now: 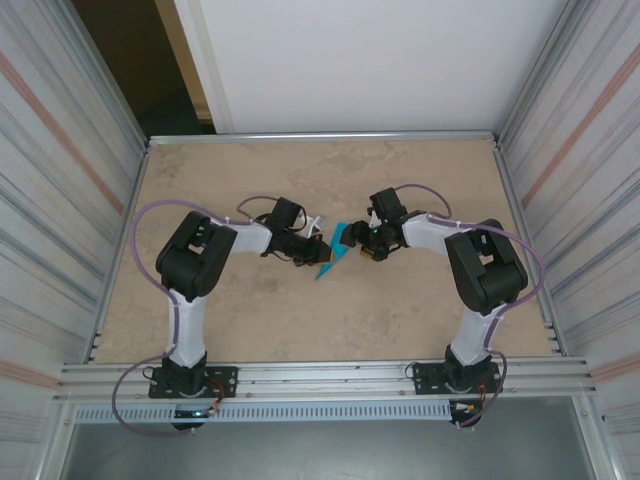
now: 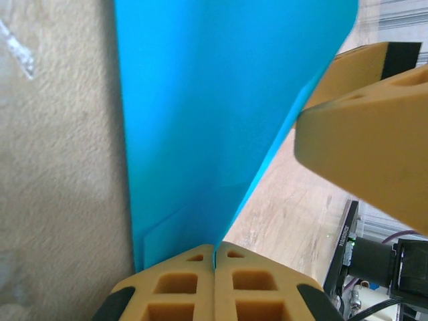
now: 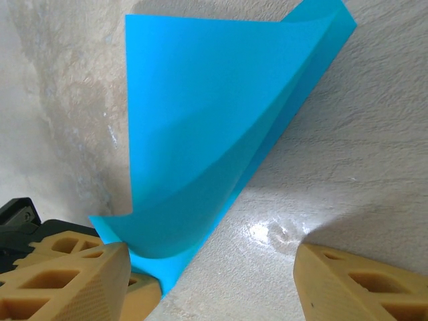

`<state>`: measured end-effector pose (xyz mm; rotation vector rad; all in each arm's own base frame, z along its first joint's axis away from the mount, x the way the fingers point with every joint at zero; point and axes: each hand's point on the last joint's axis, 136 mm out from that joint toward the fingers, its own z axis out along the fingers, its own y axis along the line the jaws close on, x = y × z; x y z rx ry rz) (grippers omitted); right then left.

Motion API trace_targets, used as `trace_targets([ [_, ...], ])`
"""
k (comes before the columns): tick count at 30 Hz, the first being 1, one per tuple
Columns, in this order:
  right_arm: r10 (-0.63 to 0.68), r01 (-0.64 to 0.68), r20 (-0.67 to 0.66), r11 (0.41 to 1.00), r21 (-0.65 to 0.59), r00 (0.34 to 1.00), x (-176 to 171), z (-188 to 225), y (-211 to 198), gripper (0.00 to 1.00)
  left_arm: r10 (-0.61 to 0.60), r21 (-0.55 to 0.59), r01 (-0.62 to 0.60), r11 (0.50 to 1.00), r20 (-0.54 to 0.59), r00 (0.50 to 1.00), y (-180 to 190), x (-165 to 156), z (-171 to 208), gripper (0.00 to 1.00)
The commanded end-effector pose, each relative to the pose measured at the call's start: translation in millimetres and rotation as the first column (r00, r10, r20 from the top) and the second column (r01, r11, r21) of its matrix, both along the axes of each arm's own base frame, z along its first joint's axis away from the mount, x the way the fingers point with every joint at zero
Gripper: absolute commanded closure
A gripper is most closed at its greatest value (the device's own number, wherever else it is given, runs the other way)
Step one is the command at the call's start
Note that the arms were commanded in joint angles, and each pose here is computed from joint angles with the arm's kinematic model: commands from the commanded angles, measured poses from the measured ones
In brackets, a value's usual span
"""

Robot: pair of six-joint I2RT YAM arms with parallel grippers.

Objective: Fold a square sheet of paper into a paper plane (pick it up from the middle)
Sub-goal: Fold the wing for the fifth time at the center of the table.

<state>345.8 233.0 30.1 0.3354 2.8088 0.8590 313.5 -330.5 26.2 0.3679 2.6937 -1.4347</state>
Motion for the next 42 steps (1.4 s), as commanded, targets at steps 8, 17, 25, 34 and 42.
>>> trace_targets([
  [8,-0.032,0.007,-0.13,0.982,-0.187,0.991,-14.4,-56.3,-8.9,0.34,-0.003,-0.011,0.003,1.0,-0.016,1.0,4.7,-5.1,-4.9,0.97],
  [17,-0.037,-0.004,-0.159,0.968,-0.252,0.987,-18.3,-67.2,-12.2,0.35,0.001,-0.014,-0.001,1.0,0.006,1.0,5.6,-5.0,5.7,0.87],
  [25,-0.032,-0.013,-0.172,0.966,-0.257,0.985,-20.1,-71.6,-9.9,0.35,0.014,0.033,-0.016,0.999,0.058,0.998,14.5,-5.7,17.4,0.78],
  [34,-0.03,-0.016,-0.176,0.967,-0.252,0.984,-20.1,-71.6,-7.9,0.34,0.012,0.08,-0.016,0.997,0.053,0.999,25.5,-16.3,11.8,0.71],
  [42,-0.034,-0.015,-0.188,0.967,-0.254,0.982,-21.2,-75.0,-6.8,0.34,-0.01,0.095,0.004,0.995,0.068,0.998,24.3,-19.8,14.3,0.63],
])
